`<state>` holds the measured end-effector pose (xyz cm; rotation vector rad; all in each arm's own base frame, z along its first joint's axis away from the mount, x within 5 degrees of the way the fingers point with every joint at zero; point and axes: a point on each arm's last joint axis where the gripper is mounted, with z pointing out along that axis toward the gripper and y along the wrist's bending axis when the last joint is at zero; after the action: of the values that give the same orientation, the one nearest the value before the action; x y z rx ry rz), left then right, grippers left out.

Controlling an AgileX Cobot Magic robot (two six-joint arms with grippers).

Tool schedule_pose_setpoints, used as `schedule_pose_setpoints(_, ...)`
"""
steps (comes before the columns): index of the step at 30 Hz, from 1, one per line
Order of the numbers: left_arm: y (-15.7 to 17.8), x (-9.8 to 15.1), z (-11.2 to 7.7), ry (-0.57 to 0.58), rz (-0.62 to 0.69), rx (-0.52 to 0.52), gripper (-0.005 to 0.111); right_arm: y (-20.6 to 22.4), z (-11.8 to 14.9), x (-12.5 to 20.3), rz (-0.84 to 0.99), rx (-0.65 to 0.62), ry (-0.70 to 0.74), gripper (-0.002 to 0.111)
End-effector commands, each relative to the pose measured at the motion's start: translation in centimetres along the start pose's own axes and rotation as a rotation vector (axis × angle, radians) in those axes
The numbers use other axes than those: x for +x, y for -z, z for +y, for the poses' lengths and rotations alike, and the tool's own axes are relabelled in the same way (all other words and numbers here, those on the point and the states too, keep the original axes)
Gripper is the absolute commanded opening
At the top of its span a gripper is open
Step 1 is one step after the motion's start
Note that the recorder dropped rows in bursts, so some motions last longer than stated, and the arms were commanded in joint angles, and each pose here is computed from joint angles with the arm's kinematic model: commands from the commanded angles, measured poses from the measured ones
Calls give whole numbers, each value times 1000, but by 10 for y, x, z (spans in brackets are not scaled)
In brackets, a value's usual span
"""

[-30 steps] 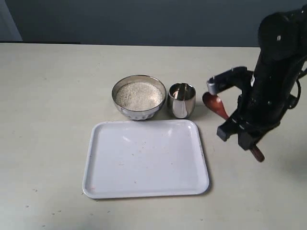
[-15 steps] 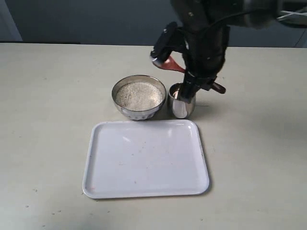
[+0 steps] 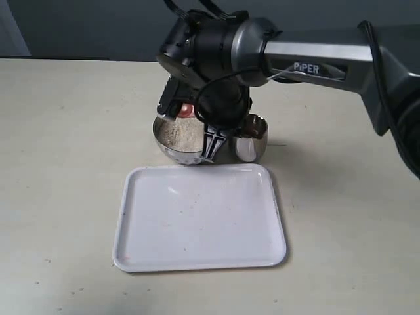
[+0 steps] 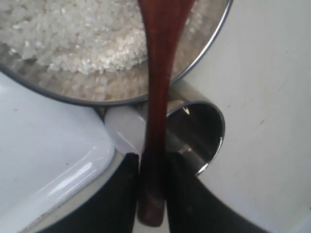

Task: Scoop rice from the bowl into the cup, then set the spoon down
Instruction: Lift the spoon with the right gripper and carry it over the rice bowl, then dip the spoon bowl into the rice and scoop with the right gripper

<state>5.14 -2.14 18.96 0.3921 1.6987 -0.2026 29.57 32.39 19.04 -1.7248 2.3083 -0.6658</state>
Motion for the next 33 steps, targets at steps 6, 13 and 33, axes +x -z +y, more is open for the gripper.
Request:
schedule_pose_setpoints(6, 1, -2, 0, 0, -20, 0, 1, 17, -4, 2, -33, 14, -37, -1)
schedule_pose_setpoints(13, 1, -2, 0, 0, -20, 0, 1, 42, 7, 2, -101, -46, -52, -1)
schedule_pose_setpoints(33, 1, -2, 0, 0, -20, 0, 1, -9, 15, 15, 187, 451, 451, -1)
